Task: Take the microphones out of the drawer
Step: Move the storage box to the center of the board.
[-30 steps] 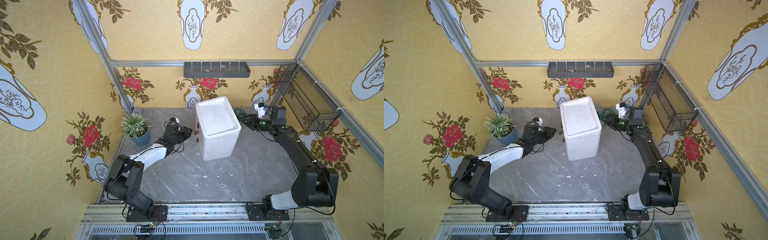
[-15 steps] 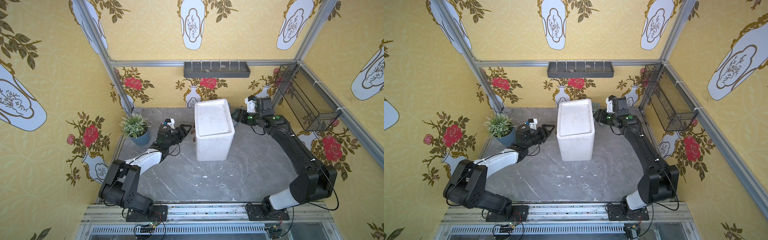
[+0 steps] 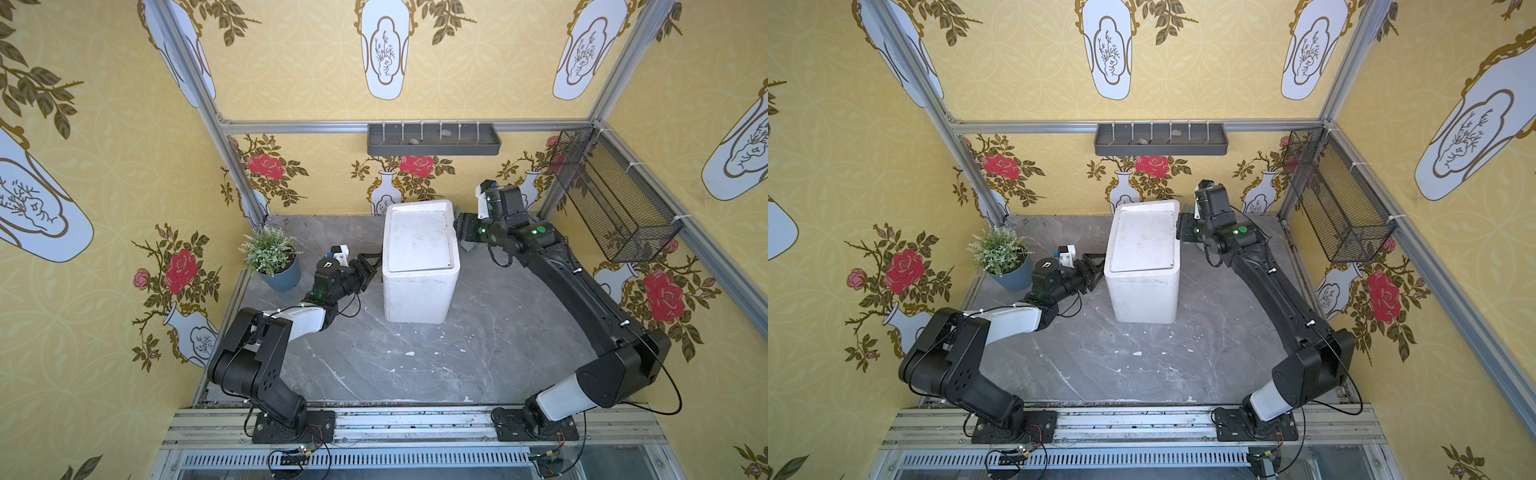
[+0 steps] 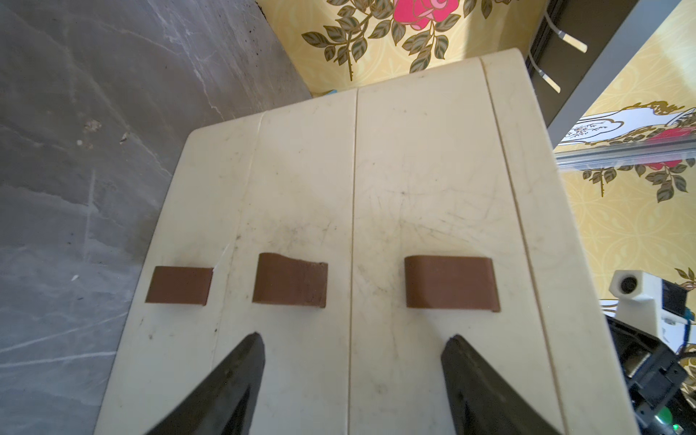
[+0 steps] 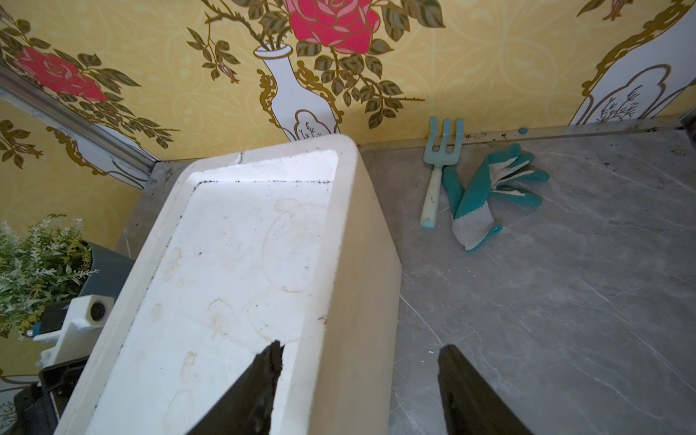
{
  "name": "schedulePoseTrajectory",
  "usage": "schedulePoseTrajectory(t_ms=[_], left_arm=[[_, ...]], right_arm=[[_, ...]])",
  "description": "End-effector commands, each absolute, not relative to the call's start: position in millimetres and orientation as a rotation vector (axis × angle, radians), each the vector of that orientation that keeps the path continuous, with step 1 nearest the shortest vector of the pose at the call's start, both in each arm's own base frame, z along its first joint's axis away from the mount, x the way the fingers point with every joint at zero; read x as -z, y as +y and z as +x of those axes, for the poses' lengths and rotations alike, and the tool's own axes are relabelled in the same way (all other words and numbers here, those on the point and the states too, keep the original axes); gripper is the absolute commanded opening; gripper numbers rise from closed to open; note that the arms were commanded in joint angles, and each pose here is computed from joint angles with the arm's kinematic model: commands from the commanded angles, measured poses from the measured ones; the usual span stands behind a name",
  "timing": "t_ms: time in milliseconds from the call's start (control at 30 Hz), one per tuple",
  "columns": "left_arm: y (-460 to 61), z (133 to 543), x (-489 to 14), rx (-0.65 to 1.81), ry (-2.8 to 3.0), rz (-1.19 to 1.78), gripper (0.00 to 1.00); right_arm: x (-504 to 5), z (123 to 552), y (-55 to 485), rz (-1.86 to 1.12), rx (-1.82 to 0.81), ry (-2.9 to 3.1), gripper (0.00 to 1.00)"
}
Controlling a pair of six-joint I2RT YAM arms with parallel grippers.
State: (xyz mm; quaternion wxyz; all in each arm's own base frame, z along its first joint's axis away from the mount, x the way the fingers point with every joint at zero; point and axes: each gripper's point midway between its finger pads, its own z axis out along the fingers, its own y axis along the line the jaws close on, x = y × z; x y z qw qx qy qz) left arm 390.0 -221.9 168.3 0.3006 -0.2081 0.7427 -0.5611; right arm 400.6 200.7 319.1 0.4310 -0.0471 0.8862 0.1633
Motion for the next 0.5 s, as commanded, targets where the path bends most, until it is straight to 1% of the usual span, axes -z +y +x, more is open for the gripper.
schedulePoseTrajectory(t_ms=[0,133,300,400,467], left_arm=[[-223,389,-175,1.515,1.942,-0.521,0.79],[-222,389,-175,1.508,1.940,-0.523,0.79],[-215,386,-177,1.493,1.925,-0.526,0.79],[-208,383,-177,1.467,1.923,-0.537,0.79],[-204,381,-175,1.440,1.929,-0.539,0.79]], right_arm=[[-320,399,207,-0.127,-0.430,2.216,0.68],[-297,398,225,-0.138,-0.486,2.278,0.68],[-277,400,232,-0.116,-0.454,2.330,0.65],[-270,402,232,-0.088,-0.439,2.352,0.60],[-266,402,236,-0.078,-0.435,2.363,0.54]])
